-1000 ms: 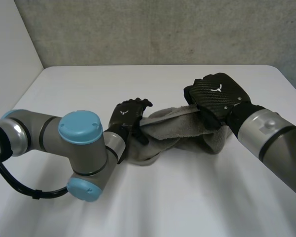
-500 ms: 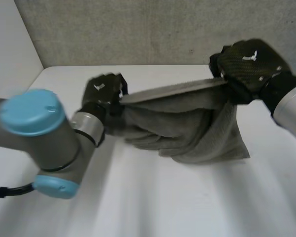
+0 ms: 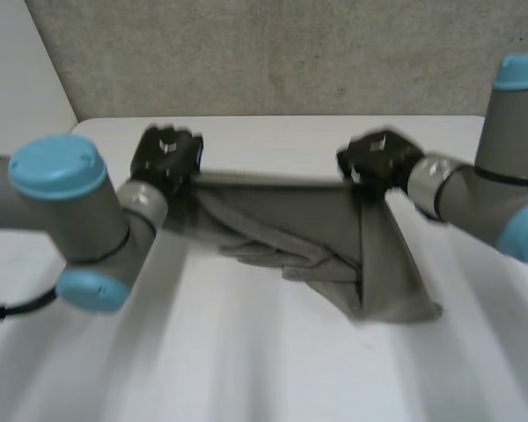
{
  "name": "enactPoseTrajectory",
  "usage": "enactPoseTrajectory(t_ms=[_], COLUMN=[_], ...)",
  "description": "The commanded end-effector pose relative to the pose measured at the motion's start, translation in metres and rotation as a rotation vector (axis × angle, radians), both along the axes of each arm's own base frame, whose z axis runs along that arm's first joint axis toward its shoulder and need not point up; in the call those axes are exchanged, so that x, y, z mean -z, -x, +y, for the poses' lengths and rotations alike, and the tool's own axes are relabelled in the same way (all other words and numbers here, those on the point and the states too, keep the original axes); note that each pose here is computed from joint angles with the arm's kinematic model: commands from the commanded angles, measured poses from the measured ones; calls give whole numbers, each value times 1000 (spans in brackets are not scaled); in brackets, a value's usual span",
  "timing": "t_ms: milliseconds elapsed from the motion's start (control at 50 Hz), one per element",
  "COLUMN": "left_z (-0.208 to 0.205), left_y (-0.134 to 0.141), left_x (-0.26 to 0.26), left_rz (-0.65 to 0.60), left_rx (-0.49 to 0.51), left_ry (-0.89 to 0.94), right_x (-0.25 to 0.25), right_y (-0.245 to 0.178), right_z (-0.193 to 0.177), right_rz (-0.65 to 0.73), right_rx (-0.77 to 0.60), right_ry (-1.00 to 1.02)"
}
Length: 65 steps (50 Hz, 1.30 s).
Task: Fold the towel.
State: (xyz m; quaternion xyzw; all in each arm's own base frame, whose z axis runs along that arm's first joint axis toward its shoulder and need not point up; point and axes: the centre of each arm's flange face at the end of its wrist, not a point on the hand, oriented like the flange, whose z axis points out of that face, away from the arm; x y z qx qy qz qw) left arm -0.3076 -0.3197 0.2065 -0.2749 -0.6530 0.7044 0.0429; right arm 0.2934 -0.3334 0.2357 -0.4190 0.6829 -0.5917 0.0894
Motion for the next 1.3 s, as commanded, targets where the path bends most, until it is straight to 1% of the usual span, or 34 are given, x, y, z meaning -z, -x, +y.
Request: enactPoseTrajectory(t_ms=[20, 60, 80, 100, 120, 140, 180, 200, 240, 280, 300, 320, 340, 360, 380, 400, 420, 440, 460, 480, 500, 520, 540, 560, 640, 760, 800, 920, 1000, 1060, 1100, 1140, 1180, 1300], left_z=[-45, -43, -43, -33, -24, -24, -19, -16, -14, -15, -15, -15, -15, -17, -17, -17, -14, -14, -8, -2, -2, 4, 4, 8, 19, 24, 25, 29, 35, 41, 43, 46, 49, 53], left_y=[21, 22, 22, 18, 14, 14, 8, 5, 5, 3, 3, -2, -2, -14, -14, -24, -32, -32, -38, -45, -45, -52, -52, -58, -70, -74, -76, -76, -79, -84, -87, -88, -87, -86], left_x=[-98, -148, -148, -178, -193, -193, -197, -193, -181, -147, -147, -126, -126, -93, -93, -73, -56, -56, -40, -24, -24, -8, -8, 5, 31, 34, 19, 2, -9, -9, -8, -5, -2, 0], left_rz=[161, 301, 302, 366, 398, 398, 394, 383, 367, 318, 318, 279, 279, 224, 223, 191, 161, 161, 136, 112, 112, 89, 89, 70, 37, 33, 55, 115, 164, 166, 164, 160, 155, 153], left_rx=[-13, -14, -14, -14, -12, -12, -17, -17, -14, -17, -17, -24, -24, -48, -48, -69, -83, -83, -89, -93, -93, -102, -103, -110, -125, -131, -135, -129, -127, -131, -139, -140, -136, -130], left_ry=[411, 653, 654, 770, 825, 826, 826, 806, 767, 661, 660, 594, 594, 494, 493, 432, 380, 380, 331, 284, 284, 237, 237, 197, 107, 92, 127, 154, 157, 142, 138, 128, 115, 107], right_x=[-81, -149, -149, -171, -176, -176, -161, -161, -149, -121, -121, -109, -95, -94, -79, -61, -60, -44, -29, -28, -14, -13, 1, 15, 39, 70, 74, 85, 83, 73, 51, 51, 32, 27], right_y=[-9, -4, -4, 2, 5, 5, 3, 3, 2, 3, 3, 1, -1, -1, -2, -1, -1, 0, -1, -1, -1, -1, -1, 0, 1, 0, 0, 1, 3, 6, 8, 8, 9, 11], right_z=[-50, -33, -33, -19, -12, -11, -8, -8, -7, -3, -3, 2, 7, 8, 11, 12, 12, 14, 17, 17, 20, 21, 23, 26, 29, 32, 32, 33, 31, 28, 29, 30, 33, 36], right_rz=[-204, -343, -344, -391, -407, -407, -404, -403, -389, -341, -340, -317, -292, -291, -270, -247, -246, -227, -213, -213, -199, -199, -182, -170, -146, -124, -121, -106, -108, -116, -132, -132, -136, -99], right_rx=[112, 116, 116, 115, 106, 106, 66, 66, 45, 7, 7, -20, -43, -43, -59, -61, -61, -64, -68, -68, -71, -71, -67, -70, -66, -61, -60, -60, -58, -49, -52, -52, -77, -143], right_ry=[542, 845, 846, 935, 944, 944, 853, 853, 778, 607, 607, 531, 460, 460, 397, 328, 328, 272, 226, 225, 180, 180, 135, 93, 27, -54, -64, -87, -82, -58, -6, -6, 43, 70])
